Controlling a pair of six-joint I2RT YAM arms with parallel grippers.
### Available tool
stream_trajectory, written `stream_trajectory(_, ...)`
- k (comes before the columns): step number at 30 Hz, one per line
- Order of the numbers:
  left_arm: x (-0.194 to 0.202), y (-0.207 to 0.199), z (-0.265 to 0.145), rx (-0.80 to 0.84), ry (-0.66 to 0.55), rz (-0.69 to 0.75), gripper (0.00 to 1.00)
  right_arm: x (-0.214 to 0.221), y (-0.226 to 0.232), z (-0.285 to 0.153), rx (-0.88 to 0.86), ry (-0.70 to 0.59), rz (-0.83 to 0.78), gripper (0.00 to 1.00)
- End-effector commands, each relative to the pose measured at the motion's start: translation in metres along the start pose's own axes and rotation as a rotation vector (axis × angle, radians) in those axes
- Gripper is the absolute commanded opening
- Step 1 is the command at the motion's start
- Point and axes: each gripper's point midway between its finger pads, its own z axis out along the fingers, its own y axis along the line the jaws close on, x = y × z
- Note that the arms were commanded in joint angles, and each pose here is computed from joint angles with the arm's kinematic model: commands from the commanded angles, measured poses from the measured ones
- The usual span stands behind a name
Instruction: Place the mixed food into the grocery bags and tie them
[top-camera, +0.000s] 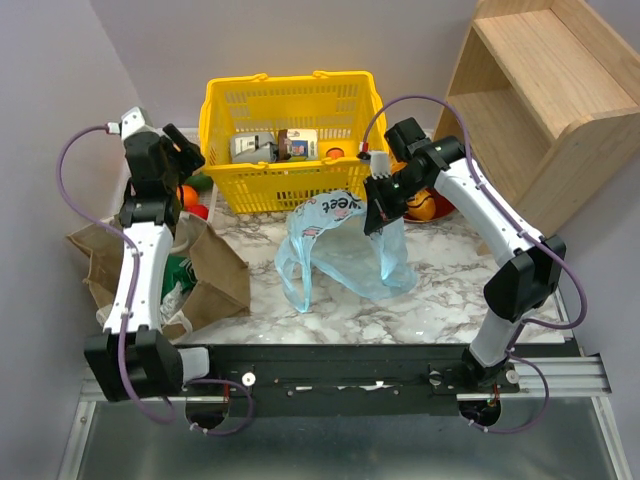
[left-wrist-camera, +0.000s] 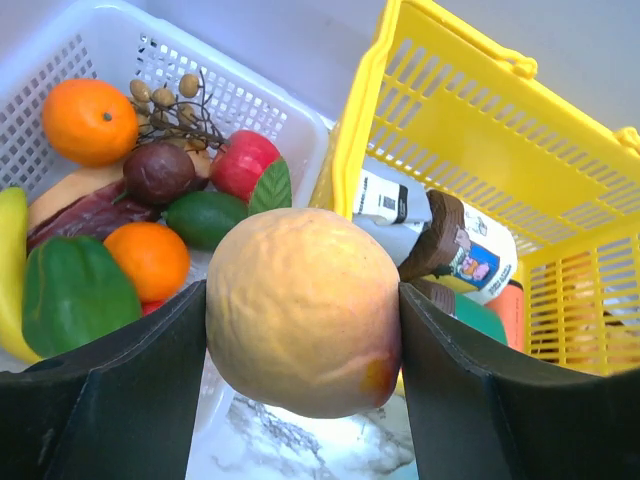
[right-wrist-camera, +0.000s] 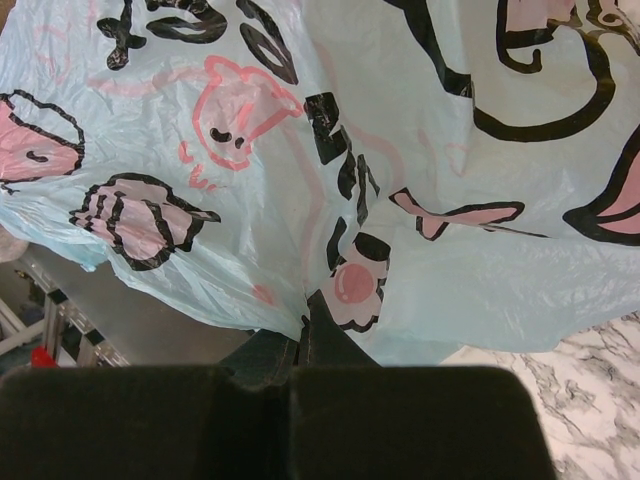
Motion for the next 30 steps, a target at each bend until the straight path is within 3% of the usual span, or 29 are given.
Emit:
stream_trajectory(1, -0.011, -0.022, -0.046, 0.077, -0.111, 0.139, 0.32, -0.001, -0.004, -0.002, 0.013, 0.007, 0.003, 0.01)
stream_trajectory(4, 0.015, -0.091, -0.083, 0.343, -0.078, 0.284, 0.32, -0.005, -0.003, -0.004, 0.017, -0.011, 0.008, 0.01)
stream_trajectory(10, 0.092, -0.191, -0.143, 0.700, 0.123, 0.387, 0.32, -0.011, -0.006, -0.005, 0.041, -0.027, 0.035, 0.01)
stream_trajectory(14, 0.130, -0.262, -0.216, 1.005, 0.218, 0.431, 0.32, -0.011, -0.010, -0.007, 0.076, -0.039, 0.054, 0.01)
stream_trajectory(17, 0.152, -0.280, -0.231, 1.067, 0.273, 0.560, 0.32, -0.010, -0.009, -0.007, 0.080, -0.054, 0.056, 0.01)
stream_trajectory(19, 0.178, -0.275, -0.230, 1.076, 0.387, 0.637, 0.32, -0.009, -0.009, -0.009, 0.081, -0.062, 0.058, 0.01)
stream_trajectory(30, 0.231, -0.240, -0.250, 1.077, 0.647, 0.721, 0.36, 0.002, -0.014, -0.011, 0.114, -0.081, 0.069, 0.01)
